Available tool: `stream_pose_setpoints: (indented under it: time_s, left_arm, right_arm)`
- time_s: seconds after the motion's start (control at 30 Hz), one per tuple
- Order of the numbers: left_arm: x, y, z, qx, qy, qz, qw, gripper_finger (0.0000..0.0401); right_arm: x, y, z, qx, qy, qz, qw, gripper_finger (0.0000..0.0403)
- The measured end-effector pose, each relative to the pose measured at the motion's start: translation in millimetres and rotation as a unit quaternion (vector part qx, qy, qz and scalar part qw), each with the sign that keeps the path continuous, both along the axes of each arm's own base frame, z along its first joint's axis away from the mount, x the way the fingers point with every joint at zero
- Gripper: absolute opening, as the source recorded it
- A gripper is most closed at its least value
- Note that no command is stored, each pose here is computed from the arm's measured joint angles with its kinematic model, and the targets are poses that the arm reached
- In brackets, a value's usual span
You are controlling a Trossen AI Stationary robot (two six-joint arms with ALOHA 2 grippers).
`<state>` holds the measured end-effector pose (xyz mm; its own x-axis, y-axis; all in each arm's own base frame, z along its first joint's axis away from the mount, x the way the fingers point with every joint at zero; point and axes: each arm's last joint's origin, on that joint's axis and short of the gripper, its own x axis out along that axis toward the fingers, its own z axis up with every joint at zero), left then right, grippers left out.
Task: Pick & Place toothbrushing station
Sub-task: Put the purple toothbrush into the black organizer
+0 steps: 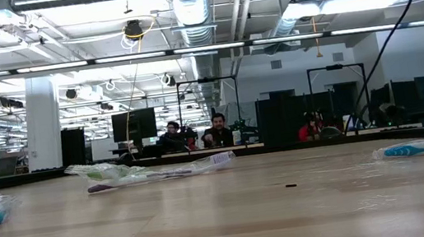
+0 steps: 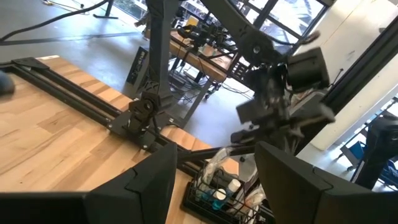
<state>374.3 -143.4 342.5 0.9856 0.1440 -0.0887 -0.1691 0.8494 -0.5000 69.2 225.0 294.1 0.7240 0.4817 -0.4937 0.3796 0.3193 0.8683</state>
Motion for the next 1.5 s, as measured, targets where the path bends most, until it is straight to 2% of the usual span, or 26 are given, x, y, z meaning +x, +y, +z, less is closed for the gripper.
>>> stream_pose_setpoints:
  time_s: [0.2,0.43,0.7,0.97,1.13,1.33,1.5]
  left_arm:
    - [1,1,0,0.000,0.000,0.001,1.000,0.0213]
    - [1,1,0,0.000,0.004,-0.014,1.000,0.0213]
    - [-3,0,-16,0.004,0.080,-0.015,0.997,0.0213]
    - [-6,14,-33,0.011,0.170,0.009,0.985,0.0213]
    - [-4,30,-41,-0.011,0.213,0.017,0.977,0.0213]
    - [-2,50,-53,-0.033,0.246,0.028,0.968,0.0213]
    - [-6,64,-79,-0.064,0.285,0.033,0.956,0.0213]
  right_arm:
    - [0,-13,22,-0.019,-0.064,0.005,0.998,0.0000]
    - [13,-30,50,-0.063,-0.139,0.012,0.988,0.0000]
    - [33,-52,81,-0.112,-0.210,-0.007,0.971,0.0000]
    - [51,-70,84,-0.142,-0.217,0.020,0.966,0.0000]
    - [70,-83,83,-0.149,-0.214,0.073,0.963,0.0000]
    - [91,-106,82,-0.177,-0.226,0.104,0.952,0.0001]
    - [103,-124,81,-0.184,-0.230,0.121,0.948,0.0035]
